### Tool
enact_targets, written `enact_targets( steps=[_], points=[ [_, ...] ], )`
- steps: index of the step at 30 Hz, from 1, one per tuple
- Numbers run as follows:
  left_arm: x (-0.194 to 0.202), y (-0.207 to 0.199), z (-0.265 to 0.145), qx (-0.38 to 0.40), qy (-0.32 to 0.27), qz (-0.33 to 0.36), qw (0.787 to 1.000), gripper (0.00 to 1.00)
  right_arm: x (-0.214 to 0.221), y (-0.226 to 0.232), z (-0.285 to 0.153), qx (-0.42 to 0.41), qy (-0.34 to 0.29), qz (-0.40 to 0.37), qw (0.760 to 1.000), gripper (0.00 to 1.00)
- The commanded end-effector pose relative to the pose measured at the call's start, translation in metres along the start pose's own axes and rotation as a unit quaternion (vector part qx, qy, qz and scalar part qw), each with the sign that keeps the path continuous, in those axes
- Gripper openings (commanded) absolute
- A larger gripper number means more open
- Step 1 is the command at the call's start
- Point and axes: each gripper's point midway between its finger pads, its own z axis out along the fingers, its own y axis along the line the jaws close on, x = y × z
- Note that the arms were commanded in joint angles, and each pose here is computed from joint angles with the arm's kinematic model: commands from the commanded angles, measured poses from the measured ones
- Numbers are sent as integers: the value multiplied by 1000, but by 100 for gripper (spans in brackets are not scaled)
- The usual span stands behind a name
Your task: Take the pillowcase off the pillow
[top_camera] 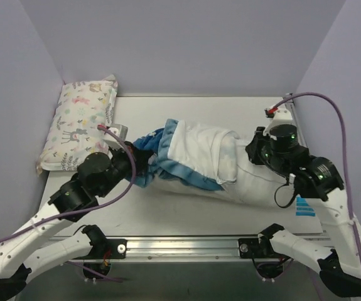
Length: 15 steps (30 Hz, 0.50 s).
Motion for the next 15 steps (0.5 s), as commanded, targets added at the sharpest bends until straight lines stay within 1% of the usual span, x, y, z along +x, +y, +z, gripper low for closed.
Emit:
enact_targets(
  steps=[1, 2, 3, 4, 5, 6, 7, 8, 9, 10, 11, 12, 13, 14, 15],
  points=[
    [-59, 6, -17, -76, -41, 0, 996, 0, -37, 6, -32, -24, -47, 5, 999, 0],
    [-64, 13, -10, -104, -37, 7, 994, 0, -36, 10, -9, -14, -17, -2, 1000, 0],
    [-65, 19, -2, -128, -20, 16, 991, 0, -39, 14, 3, -17, -5, 4, 1000, 2],
    [-49, 26, 28, -147, 23, 28, 989, 0, -45, 13, 23, -19, -2, 21, 1000, 3],
    [-57, 26, 40, -141, 30, 17, 989, 0, -36, 19, 54, -24, 33, 24, 999, 8],
    [-43, 46, 68, -154, 64, -10, 986, 0, -27, 23, 72, -33, 54, 34, 997, 18],
    [-39, 58, 80, -157, 75, -26, 984, 0, -30, 22, 90, -32, 54, 42, 997, 23],
    [-28, 71, 92, -161, 89, -39, 982, 0, -16, 22, 119, -25, 88, 43, 995, 33],
    [-19, 95, 111, -168, 105, -73, 977, 0, -16, 23, 134, -24, 94, 48, 994, 38],
    [-12, 106, 119, -171, 114, -87, 975, 0, -12, 19, 148, -16, 108, 52, 993, 42],
    [-4, 115, 126, -176, 122, -97, 972, 0, 3, 16, 171, -6, 140, 53, 989, 51],
    [-2, 129, 133, -186, 122, -107, 969, 0, 4, 15, 181, -6, 146, 60, 987, 56],
    [13, 140, 143, -193, 142, -112, 964, 0, -4, 17, 186, -7, 140, 64, 988, 61],
    [18, 145, 147, -196, 148, -114, 963, 0, -7, 15, 191, -3, 140, 66, 988, 65],
    [21, 149, 151, -198, 150, -115, 962, 1, -14, 14, 188, 0, 129, 66, 990, 74]
  ],
)
